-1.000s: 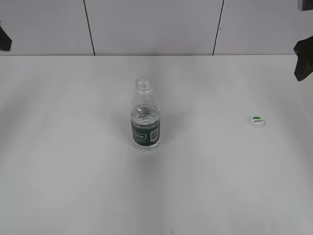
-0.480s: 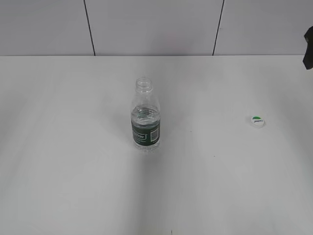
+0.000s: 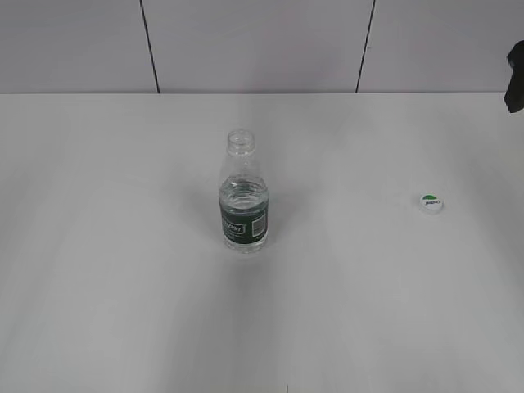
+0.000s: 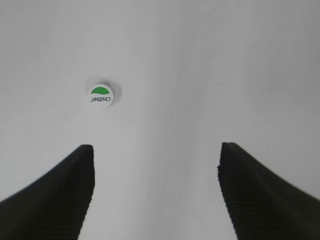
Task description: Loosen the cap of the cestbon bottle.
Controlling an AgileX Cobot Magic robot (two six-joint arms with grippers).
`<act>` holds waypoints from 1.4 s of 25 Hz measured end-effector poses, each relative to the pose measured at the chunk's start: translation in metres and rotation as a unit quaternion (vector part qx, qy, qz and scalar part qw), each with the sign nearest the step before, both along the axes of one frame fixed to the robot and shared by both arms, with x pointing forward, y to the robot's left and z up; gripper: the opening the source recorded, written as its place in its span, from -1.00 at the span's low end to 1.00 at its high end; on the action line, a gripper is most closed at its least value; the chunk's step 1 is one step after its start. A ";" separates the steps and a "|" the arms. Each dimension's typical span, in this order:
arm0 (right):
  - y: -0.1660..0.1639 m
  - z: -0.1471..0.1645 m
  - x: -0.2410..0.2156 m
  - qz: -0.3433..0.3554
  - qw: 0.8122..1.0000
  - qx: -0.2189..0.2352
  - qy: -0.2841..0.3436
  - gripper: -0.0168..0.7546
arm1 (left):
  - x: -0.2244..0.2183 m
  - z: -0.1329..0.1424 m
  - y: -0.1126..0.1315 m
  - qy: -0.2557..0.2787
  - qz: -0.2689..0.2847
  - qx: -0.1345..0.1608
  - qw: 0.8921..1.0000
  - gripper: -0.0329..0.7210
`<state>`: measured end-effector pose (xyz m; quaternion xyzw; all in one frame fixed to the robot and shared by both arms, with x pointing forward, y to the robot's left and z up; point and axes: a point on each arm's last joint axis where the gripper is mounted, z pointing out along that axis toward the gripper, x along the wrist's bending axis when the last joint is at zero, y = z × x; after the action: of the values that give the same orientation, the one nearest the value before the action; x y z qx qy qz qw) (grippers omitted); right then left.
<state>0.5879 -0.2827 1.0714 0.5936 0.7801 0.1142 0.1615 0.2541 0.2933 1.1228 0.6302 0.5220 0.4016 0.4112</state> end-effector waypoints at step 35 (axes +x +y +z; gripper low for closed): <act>-0.003 0.070 -0.056 -0.001 0.995 0.006 -0.098 0.56 | -0.025 -0.063 -0.002 0.049 -0.014 -0.005 0.999 0.31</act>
<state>0.5324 -0.2857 1.1411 0.5811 0.7592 0.1769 0.2338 0.2287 0.2908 1.0597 0.6543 0.5347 0.3616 0.3940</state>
